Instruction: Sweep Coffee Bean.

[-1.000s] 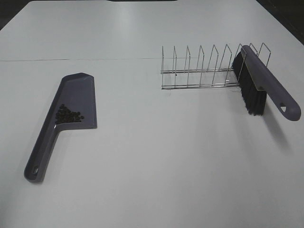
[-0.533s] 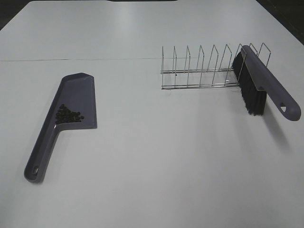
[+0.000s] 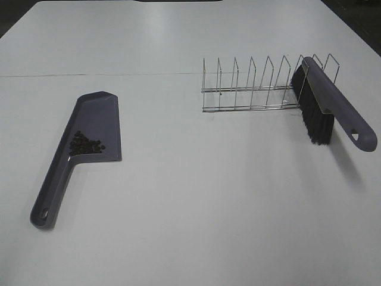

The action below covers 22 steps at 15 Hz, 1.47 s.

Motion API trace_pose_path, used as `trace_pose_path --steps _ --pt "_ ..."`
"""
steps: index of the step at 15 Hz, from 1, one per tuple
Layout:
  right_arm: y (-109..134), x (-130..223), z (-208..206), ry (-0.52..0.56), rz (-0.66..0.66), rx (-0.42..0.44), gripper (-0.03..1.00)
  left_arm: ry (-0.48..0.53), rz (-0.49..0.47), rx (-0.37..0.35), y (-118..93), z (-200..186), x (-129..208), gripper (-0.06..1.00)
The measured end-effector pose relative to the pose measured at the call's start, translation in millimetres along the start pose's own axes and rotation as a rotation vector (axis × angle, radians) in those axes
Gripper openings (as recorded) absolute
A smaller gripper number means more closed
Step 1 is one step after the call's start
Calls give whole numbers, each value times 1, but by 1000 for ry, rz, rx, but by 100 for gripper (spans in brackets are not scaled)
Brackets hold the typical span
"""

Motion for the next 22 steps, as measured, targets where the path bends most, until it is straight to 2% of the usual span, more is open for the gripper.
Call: trace_pose_path --steps 4,8,22 --pt "4 8 -13 -110 -19 28 67 -110 4 25 1 -15 9 76" --pt "8 17 -24 -218 -39 60 67 -126 -7 19 2 -17 10 76" --pt "7 18 -25 -222 -44 74 67 -129 -8 9 4 -17 9 76"
Point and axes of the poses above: a point on each arm's last joint axis where the gripper is mounted, z pointing out along that axis toward the gripper, y along the wrist's bending axis when the last joint is at zero, x = y × z, the point moved 1 cm from there along z, pointing out along that axis toward the gripper, and after that the axes turned 9 degrees about -z, right-handed, at the moved point
